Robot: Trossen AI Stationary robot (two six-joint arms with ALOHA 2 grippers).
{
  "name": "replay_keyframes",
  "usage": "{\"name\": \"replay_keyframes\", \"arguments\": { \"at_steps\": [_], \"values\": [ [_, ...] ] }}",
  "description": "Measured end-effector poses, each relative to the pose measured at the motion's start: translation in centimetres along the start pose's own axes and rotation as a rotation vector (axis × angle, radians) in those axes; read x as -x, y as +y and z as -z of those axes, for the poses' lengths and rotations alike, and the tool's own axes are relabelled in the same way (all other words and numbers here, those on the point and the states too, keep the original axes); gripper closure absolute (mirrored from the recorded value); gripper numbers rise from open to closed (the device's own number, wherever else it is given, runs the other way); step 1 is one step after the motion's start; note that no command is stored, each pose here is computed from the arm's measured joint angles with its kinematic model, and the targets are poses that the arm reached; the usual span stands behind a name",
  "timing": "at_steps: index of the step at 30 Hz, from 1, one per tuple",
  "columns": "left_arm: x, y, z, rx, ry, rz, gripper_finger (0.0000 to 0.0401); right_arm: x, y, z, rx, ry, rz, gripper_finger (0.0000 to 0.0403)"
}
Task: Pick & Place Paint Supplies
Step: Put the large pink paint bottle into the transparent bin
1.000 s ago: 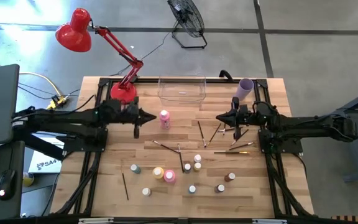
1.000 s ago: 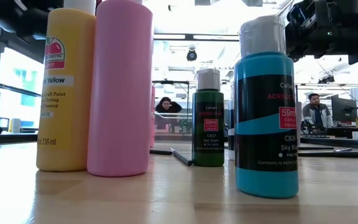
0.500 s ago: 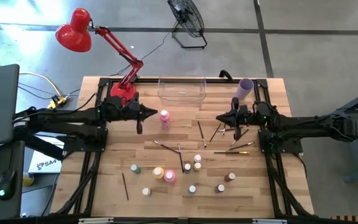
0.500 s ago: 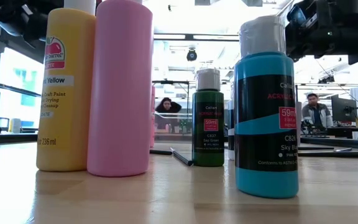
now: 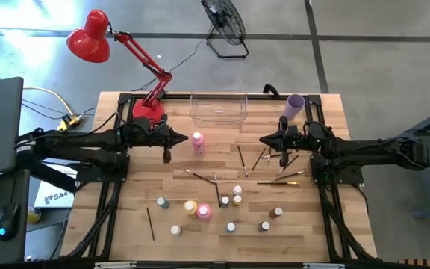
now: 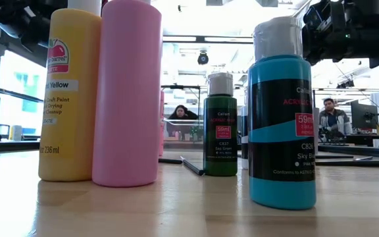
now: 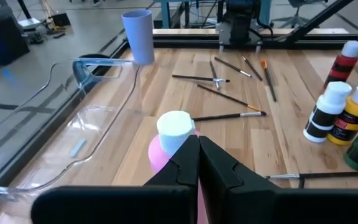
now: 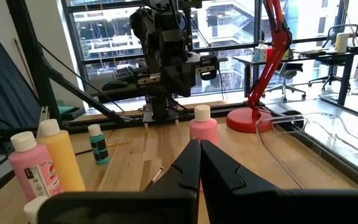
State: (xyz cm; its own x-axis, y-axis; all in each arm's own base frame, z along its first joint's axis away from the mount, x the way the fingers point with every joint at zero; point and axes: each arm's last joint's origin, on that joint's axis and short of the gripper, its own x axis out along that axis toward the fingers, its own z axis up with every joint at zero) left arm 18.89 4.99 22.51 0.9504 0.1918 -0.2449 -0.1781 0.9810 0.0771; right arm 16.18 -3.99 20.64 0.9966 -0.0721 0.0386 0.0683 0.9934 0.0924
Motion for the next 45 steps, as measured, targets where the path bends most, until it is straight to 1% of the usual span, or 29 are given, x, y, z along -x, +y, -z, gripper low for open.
{"name": "replay_keyframes", "arguments": {
  "at_steps": [2,4,6,13,15,18,22,27,32,35,37,45],
  "values": [
    [0.0,0.0,0.0,0.012,0.000,-0.004,0.0388,0.0,0.0,0.0,0.000,0.000,0.000,0.0401],
    [0.0,0.0,0.0,0.033,0.000,-0.006,0.0368,0.0,0.0,0.0,0.000,0.001,0.000,0.0401],
    [0.0,0.0,0.0,0.057,0.000,-0.015,0.0339,0.0,0.0,0.0,-0.001,0.002,0.000,0.0401],
    [-0.1,0.2,0.1,0.173,0.009,-0.081,0.0217,0.0,0.0,0.2,-0.004,0.016,0.002,0.0401],
    [-0.1,0.3,0.1,0.187,0.004,-0.093,0.0192,0.0,0.0,0.3,-0.005,0.026,0.003,0.0401],
    [-0.1,0.3,0.1,0.196,0.007,-0.096,0.0166,0.0,0.0,0.4,-0.008,0.039,0.004,0.0401],
    [-0.1,0.3,0.1,0.207,0.007,-0.096,0.0152,0.0,0.0,0.5,-0.010,0.049,0.005,0.0401],
    [-0.8,0.2,0.7,0.208,0.045,-0.077,0.0150,0.0,0.0,0.5,-0.010,0.048,0.005,0.0401],
    [-2.2,0.2,1.2,0.203,0.048,-0.047,0.0149,0.0,0.0,0.5,-0.010,0.049,0.002,0.0401],
    [-2.9,0.2,0.7,0.201,0.043,-0.032,0.0149,0.0,0.0,0.5,-0.011,0.049,0.002,0.0401],
    [-3.3,0.3,0.4,0.201,0.046,-0.032,0.0149,0.0,0.0,0.5,-0.012,0.050,0.002,0.0401],
    [-5.3,0.4,0.5,0.203,0.101,-0.032,0.0149,0.0,0.0,0.5,-0.018,0.051,0.001,0.0401]
  ]
}}
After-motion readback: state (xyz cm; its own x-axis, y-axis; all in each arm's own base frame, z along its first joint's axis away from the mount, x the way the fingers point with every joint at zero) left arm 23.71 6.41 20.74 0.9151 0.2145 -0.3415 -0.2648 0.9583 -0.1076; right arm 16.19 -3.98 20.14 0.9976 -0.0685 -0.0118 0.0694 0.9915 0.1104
